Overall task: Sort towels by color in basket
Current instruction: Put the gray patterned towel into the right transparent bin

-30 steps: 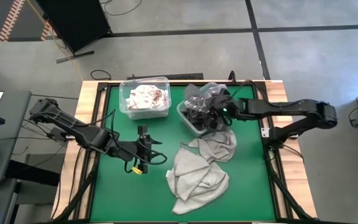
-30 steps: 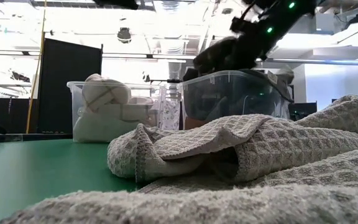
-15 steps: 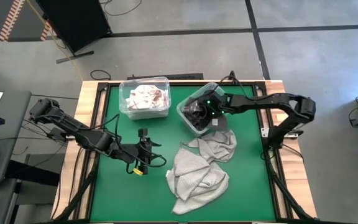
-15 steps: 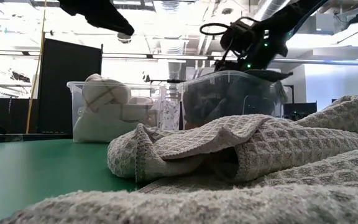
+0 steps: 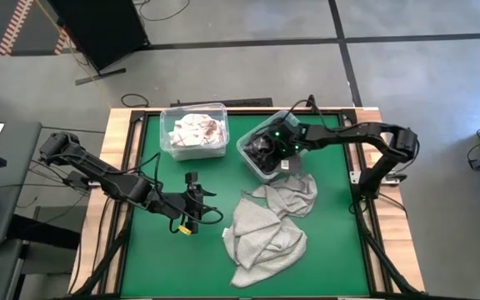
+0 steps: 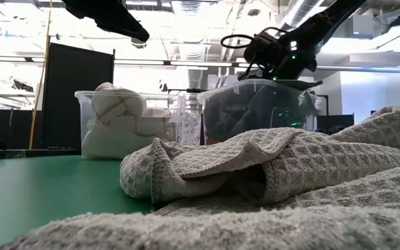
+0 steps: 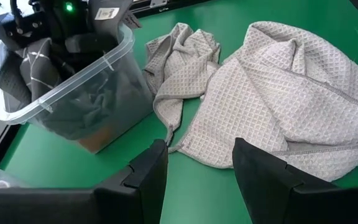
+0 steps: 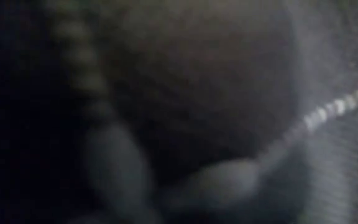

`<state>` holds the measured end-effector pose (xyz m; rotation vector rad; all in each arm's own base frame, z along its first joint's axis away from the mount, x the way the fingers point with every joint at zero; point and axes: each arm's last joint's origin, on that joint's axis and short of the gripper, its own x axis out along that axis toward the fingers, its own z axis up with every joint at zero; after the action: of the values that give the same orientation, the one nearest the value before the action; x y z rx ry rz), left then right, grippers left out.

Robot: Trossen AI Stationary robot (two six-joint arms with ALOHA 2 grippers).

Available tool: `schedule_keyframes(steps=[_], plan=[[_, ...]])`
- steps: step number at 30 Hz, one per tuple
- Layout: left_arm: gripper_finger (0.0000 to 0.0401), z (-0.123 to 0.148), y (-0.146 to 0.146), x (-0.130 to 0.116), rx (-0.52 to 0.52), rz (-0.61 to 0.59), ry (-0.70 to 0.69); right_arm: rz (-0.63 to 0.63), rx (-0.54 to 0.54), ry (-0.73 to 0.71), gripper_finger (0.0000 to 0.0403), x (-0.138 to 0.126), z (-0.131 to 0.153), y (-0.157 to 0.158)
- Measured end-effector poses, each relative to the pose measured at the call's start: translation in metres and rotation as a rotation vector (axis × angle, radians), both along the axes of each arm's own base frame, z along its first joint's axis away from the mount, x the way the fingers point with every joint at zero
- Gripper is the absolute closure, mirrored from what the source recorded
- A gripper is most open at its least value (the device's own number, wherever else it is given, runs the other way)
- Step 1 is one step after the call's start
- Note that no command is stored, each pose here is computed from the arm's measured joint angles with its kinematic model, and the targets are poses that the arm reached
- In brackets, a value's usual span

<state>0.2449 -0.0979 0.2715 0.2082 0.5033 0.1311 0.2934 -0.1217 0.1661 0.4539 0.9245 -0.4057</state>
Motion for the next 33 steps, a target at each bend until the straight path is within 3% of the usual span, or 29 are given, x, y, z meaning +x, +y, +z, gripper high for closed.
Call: schedule_keyframes(steps=[7,12,23,33], plan=[[0.0227,0.000,0.000,0.000,0.001,0.000,0.001,0.006,-0.041,-0.100,0.0189,-0.013,0.038,0.008],[0.0227,0.000,0.000,0.000,0.000,0.000,0.000,0.033,-0.083,-0.189,0.0151,-0.023,0.067,0.019],[0.0227,0.000,0.000,0.000,-0.004,0.002,-0.001,0.053,-0.179,-0.294,0.0143,-0.056,0.116,0.040],[0.0227,0.000,0.000,0.000,-0.007,0.003,-0.003,0.082,-0.204,-0.360,0.0143,-0.075,0.137,0.055]])
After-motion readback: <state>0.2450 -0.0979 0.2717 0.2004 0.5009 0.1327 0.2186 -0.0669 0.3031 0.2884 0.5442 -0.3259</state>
